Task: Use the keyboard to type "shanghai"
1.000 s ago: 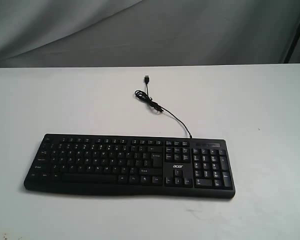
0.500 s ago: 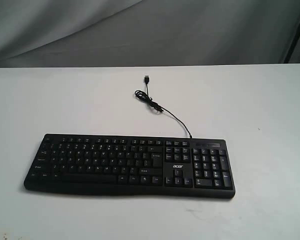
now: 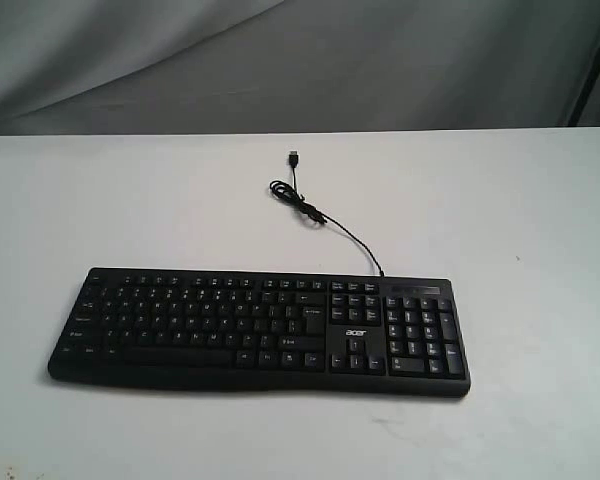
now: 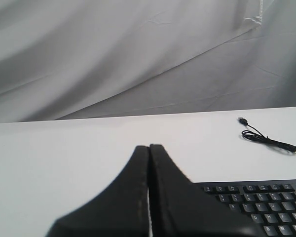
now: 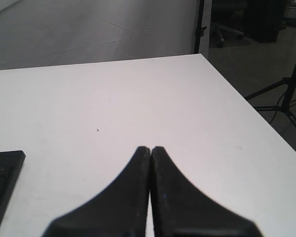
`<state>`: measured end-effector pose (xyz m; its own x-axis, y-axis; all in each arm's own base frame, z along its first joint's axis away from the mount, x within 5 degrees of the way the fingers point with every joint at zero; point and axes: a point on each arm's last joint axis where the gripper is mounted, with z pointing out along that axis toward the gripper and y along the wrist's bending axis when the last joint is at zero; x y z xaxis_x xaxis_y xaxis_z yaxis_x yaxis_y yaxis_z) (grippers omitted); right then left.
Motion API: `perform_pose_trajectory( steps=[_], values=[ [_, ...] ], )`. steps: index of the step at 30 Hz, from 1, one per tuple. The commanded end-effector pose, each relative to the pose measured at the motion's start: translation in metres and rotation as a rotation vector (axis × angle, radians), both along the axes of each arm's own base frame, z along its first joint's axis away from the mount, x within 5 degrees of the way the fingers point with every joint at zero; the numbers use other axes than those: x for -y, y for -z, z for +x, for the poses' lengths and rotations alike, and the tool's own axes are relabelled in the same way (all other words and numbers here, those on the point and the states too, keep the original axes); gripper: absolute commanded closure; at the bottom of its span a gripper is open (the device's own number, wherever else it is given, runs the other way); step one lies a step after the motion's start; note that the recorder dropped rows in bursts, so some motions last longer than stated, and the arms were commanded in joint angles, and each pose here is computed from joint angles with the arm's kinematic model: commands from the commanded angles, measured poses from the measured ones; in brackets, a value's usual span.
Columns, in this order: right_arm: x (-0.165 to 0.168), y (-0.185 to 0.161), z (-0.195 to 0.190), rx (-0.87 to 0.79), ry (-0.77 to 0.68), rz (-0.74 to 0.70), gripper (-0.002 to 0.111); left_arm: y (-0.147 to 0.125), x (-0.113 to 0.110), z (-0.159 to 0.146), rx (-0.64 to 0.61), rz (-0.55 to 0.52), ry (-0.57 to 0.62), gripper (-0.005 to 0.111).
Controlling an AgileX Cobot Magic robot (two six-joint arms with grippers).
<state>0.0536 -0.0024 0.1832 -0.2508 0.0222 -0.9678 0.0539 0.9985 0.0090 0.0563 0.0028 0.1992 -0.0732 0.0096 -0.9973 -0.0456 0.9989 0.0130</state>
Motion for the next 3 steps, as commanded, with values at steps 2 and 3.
perform_pose_trajectory(
  steps=[2,3],
  values=[
    [0.0008,0.0007,-0.0001,0.0,0.008,-0.016,0.108,-0.0001,0.0004,-0.0001,0.007,-0.002,0.006,0.107],
    [0.0008,0.0007,-0.0001,0.0,0.008,-0.016,0.108,-0.0001,0.0004,-0.0001,0.007,-0.002,0.006,0.107]
  ],
)
